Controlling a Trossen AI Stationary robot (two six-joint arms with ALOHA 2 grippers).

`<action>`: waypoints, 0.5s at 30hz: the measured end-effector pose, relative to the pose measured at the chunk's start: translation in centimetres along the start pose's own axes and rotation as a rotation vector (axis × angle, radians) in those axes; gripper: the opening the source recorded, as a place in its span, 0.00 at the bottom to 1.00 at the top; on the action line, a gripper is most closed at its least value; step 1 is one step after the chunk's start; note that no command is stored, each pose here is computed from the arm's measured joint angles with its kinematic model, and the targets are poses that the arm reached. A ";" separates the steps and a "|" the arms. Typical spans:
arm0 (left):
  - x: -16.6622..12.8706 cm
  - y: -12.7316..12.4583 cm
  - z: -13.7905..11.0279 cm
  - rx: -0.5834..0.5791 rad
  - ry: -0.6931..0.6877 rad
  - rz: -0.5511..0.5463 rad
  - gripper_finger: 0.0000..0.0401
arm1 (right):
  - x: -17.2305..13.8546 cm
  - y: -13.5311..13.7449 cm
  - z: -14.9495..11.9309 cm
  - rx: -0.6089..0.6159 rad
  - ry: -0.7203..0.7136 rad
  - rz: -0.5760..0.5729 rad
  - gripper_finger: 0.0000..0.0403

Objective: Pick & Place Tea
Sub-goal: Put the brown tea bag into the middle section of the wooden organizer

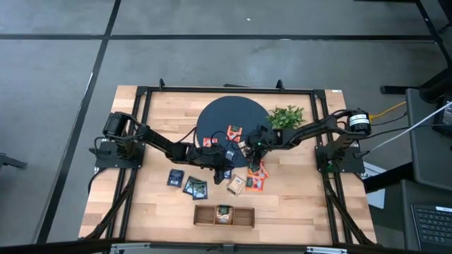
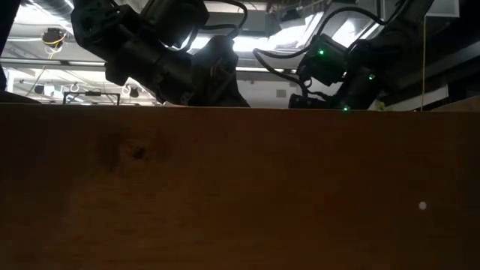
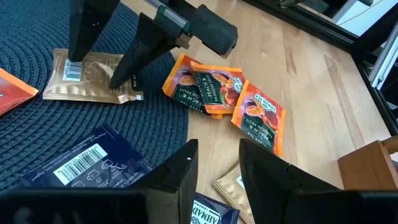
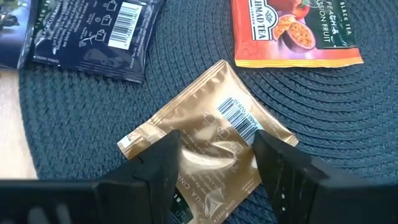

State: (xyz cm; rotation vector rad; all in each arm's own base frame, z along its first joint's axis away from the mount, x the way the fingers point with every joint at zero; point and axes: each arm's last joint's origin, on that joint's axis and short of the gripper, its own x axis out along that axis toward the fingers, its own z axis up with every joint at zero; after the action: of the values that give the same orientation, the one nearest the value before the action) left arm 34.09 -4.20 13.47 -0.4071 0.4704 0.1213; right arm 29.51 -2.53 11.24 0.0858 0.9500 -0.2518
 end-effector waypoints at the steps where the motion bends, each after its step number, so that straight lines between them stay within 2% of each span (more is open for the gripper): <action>1: 0.0 0.0 0.0 0.000 0.000 0.000 0.28 | 0.0 0.0 0.0 0.001 0.001 0.000 0.51; 7: 0.0 0.0 0.0 0.000 0.000 0.000 0.28 | 0.0 -0.1 -0.1 0.024 0.012 -0.007 0.47; 15: 0.0 0.0 0.0 -0.001 0.000 0.000 0.28 | 0.1 -0.2 -0.2 0.030 0.018 -0.018 0.28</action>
State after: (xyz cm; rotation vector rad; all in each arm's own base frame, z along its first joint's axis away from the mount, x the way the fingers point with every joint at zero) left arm 34.09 -4.20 13.46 -0.4080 0.4707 0.1217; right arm 29.32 -2.65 11.05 0.1067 0.9651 -0.2824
